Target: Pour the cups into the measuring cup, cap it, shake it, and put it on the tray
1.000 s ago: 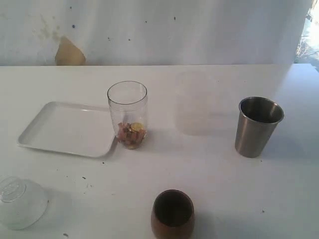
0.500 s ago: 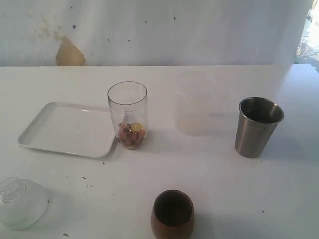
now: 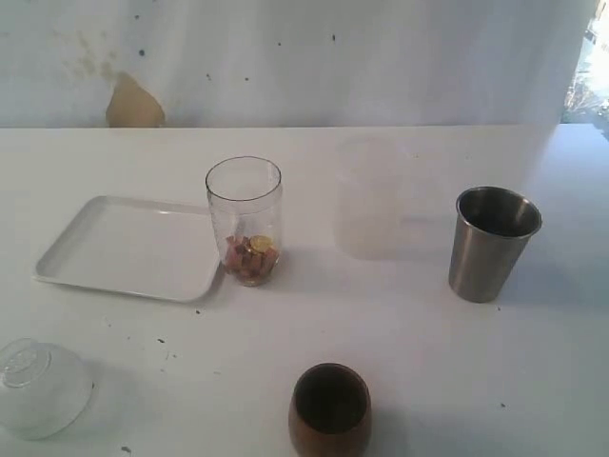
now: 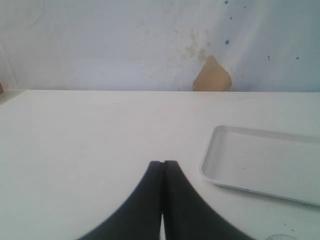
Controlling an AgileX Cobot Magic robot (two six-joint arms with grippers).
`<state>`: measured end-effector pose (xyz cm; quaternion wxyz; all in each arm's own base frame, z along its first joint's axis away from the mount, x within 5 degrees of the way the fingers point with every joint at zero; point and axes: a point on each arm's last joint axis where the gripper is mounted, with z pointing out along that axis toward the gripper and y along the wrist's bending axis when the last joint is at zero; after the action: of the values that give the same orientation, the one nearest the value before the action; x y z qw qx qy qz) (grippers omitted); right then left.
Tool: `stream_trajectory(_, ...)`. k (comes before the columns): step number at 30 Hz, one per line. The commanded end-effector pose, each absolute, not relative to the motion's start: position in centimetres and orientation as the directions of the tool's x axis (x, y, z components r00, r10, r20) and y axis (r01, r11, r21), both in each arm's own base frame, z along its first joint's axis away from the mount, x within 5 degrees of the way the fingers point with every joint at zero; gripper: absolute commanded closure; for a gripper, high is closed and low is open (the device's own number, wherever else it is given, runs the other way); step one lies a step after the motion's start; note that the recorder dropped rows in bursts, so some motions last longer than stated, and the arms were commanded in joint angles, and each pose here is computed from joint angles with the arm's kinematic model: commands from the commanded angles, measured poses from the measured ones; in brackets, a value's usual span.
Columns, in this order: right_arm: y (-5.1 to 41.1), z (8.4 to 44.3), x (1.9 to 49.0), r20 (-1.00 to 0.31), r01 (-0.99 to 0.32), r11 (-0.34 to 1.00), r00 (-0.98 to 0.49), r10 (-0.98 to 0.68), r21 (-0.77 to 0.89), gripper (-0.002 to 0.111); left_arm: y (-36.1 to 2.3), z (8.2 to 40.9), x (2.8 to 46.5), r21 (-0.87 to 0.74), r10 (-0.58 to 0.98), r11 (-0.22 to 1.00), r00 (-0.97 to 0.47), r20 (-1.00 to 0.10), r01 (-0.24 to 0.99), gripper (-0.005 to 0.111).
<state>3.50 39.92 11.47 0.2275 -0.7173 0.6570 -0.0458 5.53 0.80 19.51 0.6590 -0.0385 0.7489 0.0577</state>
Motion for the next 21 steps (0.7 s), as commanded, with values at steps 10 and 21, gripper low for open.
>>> stream_trajectory(10, 39.9, 10.9, 1.8, -0.196, -0.881, -0.086, 0.197, -0.961, -0.464, 0.087, 0.8, 19.5, 5.5, 0.032, 0.017, 0.991, -0.118, -0.993, -0.128, 0.106)
stream_trajectory(21, 39.9, 15.3, 0.5, -0.339, -0.929, -0.047, 0.180, -0.923, -0.366, 0.108, 0.8, 19.5, 5.5, 0.032, 0.017, 0.991, -0.118, -0.993, -0.128, 0.106)
